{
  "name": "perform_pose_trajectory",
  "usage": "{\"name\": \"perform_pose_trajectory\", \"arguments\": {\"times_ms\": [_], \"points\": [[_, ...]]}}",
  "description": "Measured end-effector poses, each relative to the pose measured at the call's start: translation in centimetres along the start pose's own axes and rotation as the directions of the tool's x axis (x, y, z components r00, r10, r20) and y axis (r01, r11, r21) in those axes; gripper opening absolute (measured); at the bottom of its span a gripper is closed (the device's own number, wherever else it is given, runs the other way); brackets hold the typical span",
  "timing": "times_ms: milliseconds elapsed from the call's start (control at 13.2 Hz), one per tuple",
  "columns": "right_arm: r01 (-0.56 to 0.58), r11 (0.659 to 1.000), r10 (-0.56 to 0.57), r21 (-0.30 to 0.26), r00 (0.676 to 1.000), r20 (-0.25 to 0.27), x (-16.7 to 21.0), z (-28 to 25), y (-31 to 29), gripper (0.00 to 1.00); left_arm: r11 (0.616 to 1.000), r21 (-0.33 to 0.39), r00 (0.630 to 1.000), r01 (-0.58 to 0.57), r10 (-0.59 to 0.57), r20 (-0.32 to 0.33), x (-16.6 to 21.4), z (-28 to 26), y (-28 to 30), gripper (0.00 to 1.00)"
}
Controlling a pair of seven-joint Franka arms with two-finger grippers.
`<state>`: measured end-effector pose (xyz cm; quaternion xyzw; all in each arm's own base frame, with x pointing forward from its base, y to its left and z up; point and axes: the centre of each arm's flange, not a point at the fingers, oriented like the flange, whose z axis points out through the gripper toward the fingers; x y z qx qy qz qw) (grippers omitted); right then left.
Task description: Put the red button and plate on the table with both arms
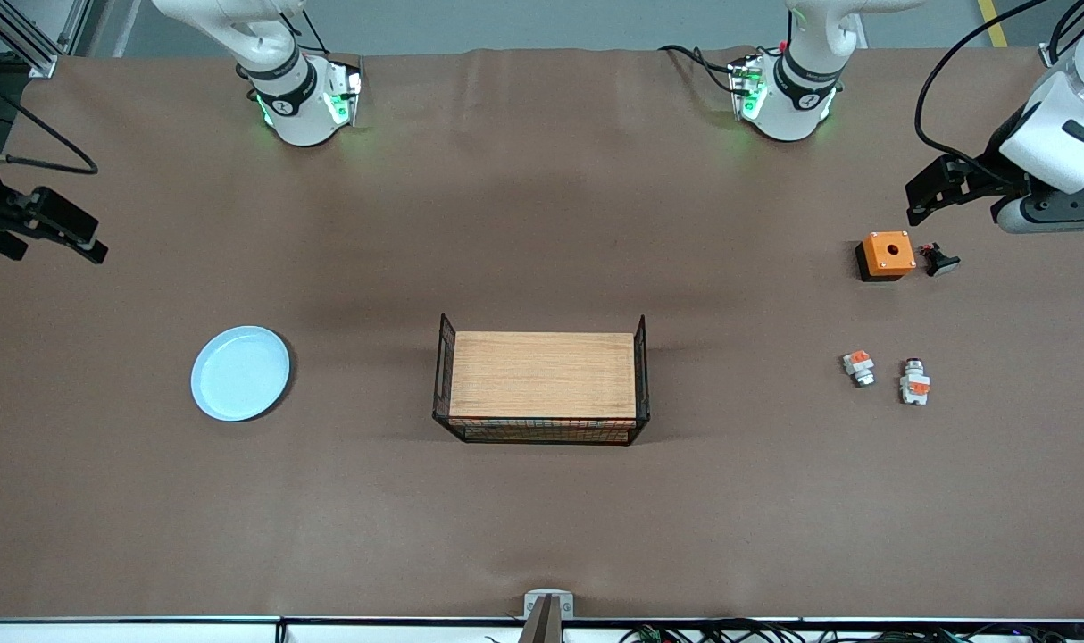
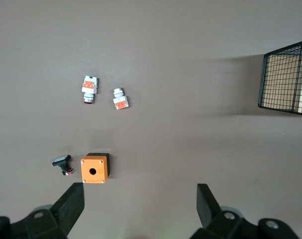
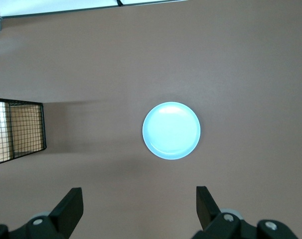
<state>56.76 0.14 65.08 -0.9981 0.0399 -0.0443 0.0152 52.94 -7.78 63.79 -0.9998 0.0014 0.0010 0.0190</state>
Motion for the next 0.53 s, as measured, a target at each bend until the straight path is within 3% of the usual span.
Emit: {"name": "perform_pose_trajectory", "arguments": {"times_ms": [529], "points": [[-0.038,0.999,0.038,-0.009,0.999,-0.011,0.5,-0.4,2.3,1.00,1.000,0.000,1.000,0.002,-0.002,0.002,0.0,0.0,-0.1,1.00]]}}
